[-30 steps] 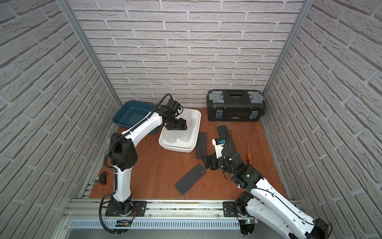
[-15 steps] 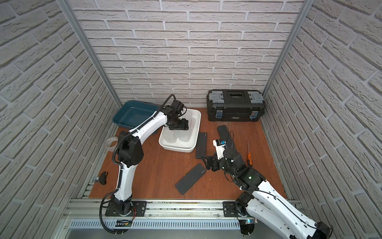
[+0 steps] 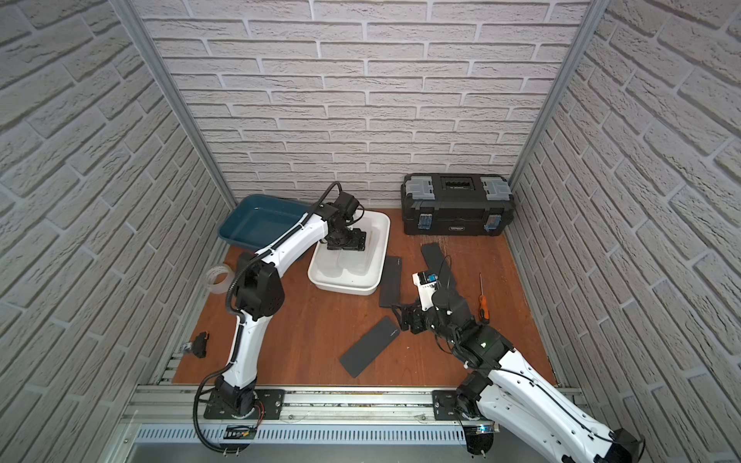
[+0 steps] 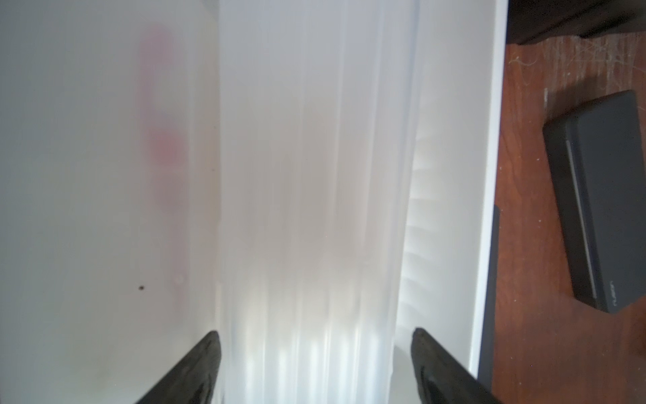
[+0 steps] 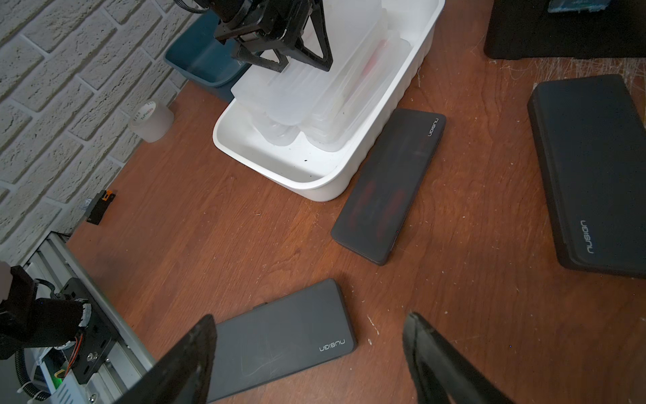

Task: Place the pencil cases by color into the storage box
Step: Place the pencil case at the storage box, then adjust the pencil case at the center of the board.

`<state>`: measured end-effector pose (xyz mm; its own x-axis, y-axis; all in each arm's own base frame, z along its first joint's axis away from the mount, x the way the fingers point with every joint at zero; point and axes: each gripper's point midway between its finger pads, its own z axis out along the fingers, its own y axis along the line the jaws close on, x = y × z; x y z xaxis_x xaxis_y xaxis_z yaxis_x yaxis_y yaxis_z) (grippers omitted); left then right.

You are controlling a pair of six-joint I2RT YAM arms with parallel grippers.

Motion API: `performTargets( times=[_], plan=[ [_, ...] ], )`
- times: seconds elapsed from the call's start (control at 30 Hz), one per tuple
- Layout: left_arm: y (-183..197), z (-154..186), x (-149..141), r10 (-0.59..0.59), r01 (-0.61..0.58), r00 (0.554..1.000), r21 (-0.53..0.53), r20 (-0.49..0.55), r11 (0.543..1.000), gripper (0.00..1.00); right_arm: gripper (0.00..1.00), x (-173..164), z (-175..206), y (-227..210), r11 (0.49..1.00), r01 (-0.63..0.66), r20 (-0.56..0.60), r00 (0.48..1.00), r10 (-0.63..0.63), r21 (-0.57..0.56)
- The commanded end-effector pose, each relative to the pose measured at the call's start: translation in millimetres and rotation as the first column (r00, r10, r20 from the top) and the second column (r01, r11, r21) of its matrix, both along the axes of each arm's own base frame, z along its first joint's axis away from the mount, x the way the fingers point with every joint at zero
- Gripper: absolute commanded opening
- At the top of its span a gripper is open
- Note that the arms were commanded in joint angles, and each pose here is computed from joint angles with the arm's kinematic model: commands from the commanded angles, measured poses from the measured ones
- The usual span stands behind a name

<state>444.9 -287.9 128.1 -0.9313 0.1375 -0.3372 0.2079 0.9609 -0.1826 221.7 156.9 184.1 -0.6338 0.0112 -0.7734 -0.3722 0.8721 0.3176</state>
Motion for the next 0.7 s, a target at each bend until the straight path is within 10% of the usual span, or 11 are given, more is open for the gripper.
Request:
performTargets(
  times=[0.0,0.67],
  plan=[
    [-0.6,4.1,1.6,0.008,-0.009,1.0,0.023,0.013,1.0,0.88,0.85,1.2,3.3,-1.0,1.0,0.002,0.022,1.0,-0.002,0.002],
    [47.2,131.8,-51.2,-0.123,0.122,0.939,0.023,0.322,0.992,0.95,0.86,31.4,1.0,-6.0,0.986,0.095,-0.087,0.99,-0.108,-0.137]
  ],
)
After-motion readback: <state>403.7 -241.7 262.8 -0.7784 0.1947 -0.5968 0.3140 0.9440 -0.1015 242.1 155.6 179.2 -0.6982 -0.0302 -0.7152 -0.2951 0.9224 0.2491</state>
